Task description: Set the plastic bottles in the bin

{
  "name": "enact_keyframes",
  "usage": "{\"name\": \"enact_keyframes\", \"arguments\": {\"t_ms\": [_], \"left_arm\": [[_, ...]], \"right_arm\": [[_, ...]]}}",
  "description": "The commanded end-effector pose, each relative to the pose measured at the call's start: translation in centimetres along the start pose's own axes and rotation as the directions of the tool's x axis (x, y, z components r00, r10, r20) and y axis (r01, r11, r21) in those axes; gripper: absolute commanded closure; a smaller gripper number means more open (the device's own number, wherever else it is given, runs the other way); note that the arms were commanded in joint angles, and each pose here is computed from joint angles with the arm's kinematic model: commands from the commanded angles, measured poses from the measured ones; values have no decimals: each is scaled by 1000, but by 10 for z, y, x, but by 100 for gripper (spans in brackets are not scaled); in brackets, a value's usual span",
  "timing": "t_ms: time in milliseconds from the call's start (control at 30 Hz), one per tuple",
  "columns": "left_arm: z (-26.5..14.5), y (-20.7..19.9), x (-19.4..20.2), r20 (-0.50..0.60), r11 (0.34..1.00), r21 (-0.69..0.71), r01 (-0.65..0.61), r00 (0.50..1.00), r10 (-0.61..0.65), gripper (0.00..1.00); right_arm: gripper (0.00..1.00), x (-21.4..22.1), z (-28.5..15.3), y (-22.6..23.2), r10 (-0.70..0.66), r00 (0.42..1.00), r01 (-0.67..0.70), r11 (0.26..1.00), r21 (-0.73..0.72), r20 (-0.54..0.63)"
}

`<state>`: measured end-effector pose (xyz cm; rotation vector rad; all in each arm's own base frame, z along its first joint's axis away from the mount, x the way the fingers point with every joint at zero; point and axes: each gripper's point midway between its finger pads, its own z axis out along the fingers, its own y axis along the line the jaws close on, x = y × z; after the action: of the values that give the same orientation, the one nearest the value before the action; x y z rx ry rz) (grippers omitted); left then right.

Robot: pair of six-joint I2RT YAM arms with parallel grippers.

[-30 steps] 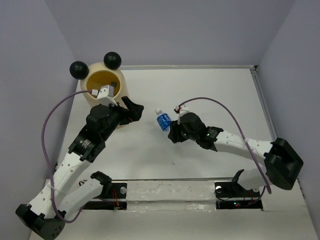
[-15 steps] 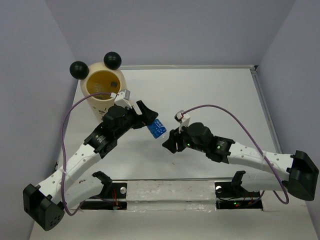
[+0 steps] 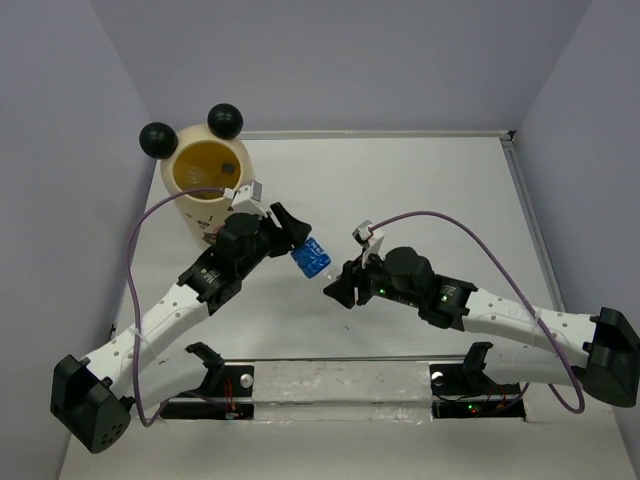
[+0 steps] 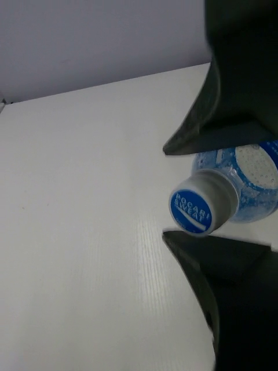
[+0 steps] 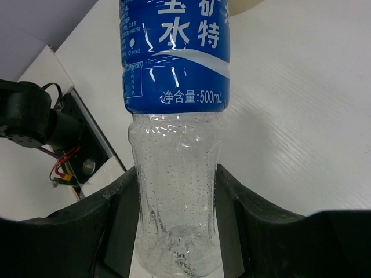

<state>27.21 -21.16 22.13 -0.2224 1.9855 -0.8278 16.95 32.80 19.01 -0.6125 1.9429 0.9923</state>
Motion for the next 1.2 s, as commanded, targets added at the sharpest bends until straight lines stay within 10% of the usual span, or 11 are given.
{"name": "enact_keyframes", "arguments": {"t_ms": [0,200,467,967,1167], "left_arm": [[6,-13,0,16,998,65,14,1000,-15,51],[-2,-18,-5,37,995,96,33,999,-37,100],[-20,-20,-30,137,995,94,35,989,-47,100],[-74,-35,-114,365,1000,0,-26,931,24,100],[-142,-64,-211,589,993,-97,-60,801,106,100]], "right_arm": [[58,-19,-1,20,-12,997,19,996,-85,78],[48,-16,-1,17,2,997,4,997,-73,76],[1,-26,-12,24,-7,994,18,995,-101,112],[0,-28,-43,33,-21,989,45,986,-159,147],[0,-33,-49,24,-32,982,54,992,-115,185]]}}
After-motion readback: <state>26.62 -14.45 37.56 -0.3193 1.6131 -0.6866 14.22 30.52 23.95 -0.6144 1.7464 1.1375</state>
